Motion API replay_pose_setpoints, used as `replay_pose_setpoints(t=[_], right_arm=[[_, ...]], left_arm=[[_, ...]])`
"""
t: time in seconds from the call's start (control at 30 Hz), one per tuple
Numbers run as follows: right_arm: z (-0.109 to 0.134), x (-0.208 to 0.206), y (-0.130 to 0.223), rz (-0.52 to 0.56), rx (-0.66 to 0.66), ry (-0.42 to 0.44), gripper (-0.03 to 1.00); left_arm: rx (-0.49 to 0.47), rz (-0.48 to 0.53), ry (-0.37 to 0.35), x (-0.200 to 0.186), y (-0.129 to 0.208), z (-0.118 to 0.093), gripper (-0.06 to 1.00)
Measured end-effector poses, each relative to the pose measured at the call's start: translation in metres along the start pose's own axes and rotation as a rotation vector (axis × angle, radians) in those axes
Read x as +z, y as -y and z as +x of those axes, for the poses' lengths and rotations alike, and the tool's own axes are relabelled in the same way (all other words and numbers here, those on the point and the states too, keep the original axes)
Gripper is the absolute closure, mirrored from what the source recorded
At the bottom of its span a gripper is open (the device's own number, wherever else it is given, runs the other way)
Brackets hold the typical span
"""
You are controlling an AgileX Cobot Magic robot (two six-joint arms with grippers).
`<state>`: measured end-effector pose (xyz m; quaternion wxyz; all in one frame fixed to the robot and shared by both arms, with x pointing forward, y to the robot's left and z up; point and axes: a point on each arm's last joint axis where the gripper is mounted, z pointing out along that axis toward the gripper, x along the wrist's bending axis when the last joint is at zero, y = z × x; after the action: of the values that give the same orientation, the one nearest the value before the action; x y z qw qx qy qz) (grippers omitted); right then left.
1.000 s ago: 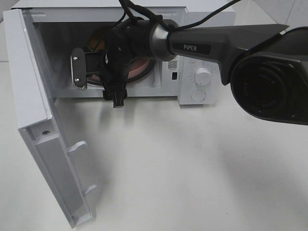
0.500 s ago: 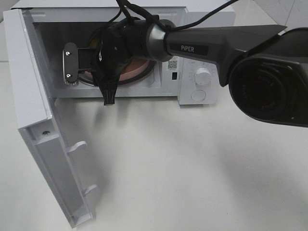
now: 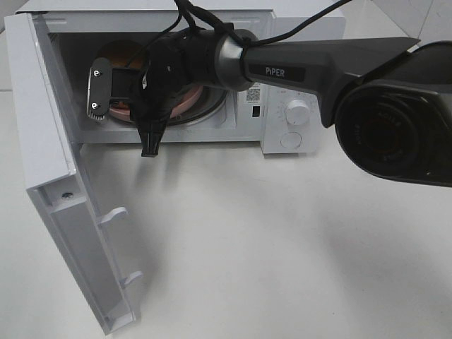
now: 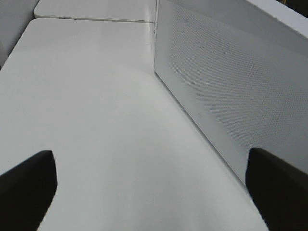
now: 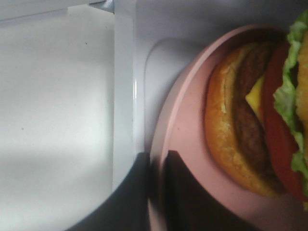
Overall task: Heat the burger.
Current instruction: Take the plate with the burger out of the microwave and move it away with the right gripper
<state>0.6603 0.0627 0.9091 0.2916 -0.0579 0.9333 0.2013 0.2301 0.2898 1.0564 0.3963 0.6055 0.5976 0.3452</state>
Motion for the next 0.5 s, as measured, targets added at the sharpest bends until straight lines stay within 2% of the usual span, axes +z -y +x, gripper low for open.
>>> replay_pose_setpoints(t=[0.5], right_arm=[[0.007, -0.007, -0.015, -0.052, -0.014, -0.055, 0.91]], left_arm=[[0.000, 0.000, 0.000, 0.000, 0.000, 0.000, -0.04]])
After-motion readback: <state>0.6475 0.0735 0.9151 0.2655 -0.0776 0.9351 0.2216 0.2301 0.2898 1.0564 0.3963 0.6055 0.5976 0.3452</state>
